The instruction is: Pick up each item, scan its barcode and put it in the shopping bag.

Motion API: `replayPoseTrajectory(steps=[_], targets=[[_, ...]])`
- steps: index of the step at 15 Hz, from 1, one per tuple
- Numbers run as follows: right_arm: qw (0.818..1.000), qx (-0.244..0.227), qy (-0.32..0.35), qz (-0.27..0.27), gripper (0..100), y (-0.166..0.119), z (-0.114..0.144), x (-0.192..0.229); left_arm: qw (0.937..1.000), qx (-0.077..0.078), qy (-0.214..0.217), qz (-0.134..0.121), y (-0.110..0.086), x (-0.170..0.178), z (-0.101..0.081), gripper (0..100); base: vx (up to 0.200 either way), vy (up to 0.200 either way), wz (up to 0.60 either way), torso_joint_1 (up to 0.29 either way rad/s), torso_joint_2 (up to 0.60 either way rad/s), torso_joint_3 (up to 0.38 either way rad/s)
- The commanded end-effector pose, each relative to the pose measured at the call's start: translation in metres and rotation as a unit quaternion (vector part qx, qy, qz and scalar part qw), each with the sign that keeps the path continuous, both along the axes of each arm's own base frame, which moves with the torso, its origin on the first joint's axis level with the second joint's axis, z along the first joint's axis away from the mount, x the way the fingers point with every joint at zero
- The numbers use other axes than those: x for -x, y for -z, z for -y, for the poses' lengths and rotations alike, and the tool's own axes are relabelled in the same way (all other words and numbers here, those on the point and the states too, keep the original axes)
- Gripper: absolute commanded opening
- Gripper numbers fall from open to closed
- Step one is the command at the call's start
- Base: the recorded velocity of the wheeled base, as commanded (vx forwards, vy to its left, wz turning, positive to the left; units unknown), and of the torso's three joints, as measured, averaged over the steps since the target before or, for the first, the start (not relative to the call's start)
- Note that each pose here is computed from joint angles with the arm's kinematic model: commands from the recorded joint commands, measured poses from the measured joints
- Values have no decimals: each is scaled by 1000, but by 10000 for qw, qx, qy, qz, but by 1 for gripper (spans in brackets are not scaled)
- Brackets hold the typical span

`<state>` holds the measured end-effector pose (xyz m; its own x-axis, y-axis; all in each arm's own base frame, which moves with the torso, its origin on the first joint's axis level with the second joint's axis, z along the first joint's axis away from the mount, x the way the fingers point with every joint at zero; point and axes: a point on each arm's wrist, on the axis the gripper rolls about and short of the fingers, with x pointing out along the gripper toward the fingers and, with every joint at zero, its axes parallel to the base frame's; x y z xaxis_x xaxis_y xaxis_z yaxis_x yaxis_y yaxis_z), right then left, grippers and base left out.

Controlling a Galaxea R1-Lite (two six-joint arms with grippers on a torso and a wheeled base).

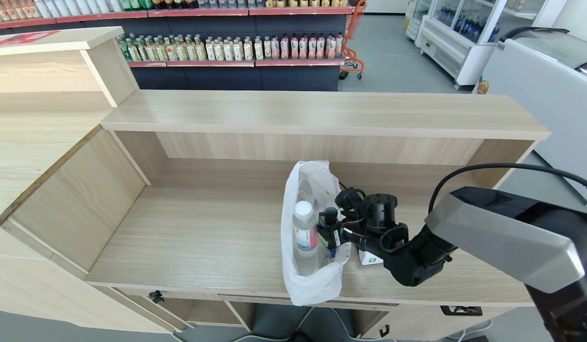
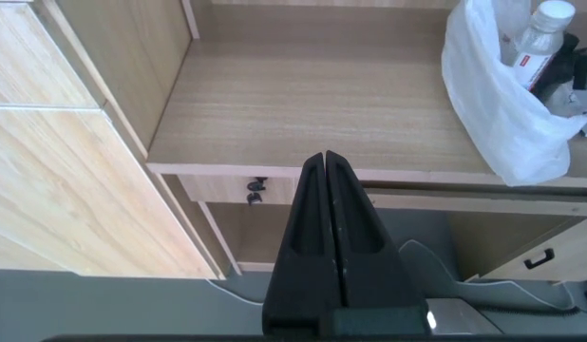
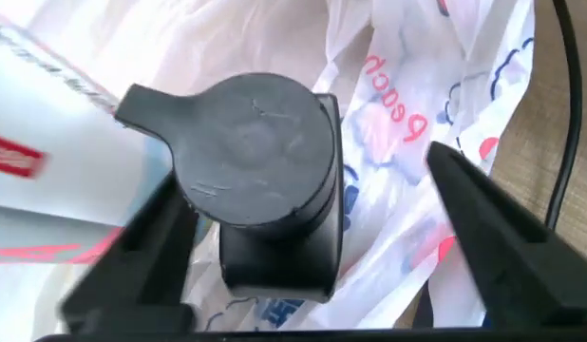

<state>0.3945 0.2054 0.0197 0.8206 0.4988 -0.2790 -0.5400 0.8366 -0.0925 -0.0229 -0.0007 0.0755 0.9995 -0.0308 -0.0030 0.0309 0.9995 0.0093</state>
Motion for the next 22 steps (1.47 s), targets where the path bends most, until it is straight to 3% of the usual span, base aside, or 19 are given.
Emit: replayPoseTrajectory(steps=[1,4,6,7,11,13,15,17,19,22], targets=[[9999,-75,2,86,100,-11,1,2,10000,1,-1,-8,0,0,0,0,0,0,0,0,0,0],[9976,-602,130,314,100,-78,21,34,10000,1,-1,0,0,0,0,0,0,0,0,0,0,0],[9957,-784,305,399,100,-113,49,65,10000,1,-1,0,0,0,0,0,0,0,0,0,0,0],[9952,-806,350,433,100,-119,56,72,10000,-7,-1,0,0,0,0,0,0,0,0,0,0,0],[9897,-861,914,694,100,-159,127,162,10000,1,-1,-8,0,0,0,0,0,0,0,0,0,0],[9870,-749,1322,522,100,-175,151,191,10000,1,-1,-8,0,0,0,0,0,0,0,0,0,0],[9825,-672,1672,464,100,-173,171,247,10000,-7,-1,-8,0,0,0,0,0,0,0,0,0,0],[9751,-629,2040,607,100,-151,184,298,10000,1,-1,-8,0,0,0,0,0,0,0,0,0,0],[9602,-627,2588,845,100,-127,196,332,10000,1,-1,-8,0,0,0,0,0,0,0,0,0,0],[9503,-710,2781,1204,100,-107,204,364,10000,1,7,-8,0,0,0,0,0,0,0,0,0,0]])
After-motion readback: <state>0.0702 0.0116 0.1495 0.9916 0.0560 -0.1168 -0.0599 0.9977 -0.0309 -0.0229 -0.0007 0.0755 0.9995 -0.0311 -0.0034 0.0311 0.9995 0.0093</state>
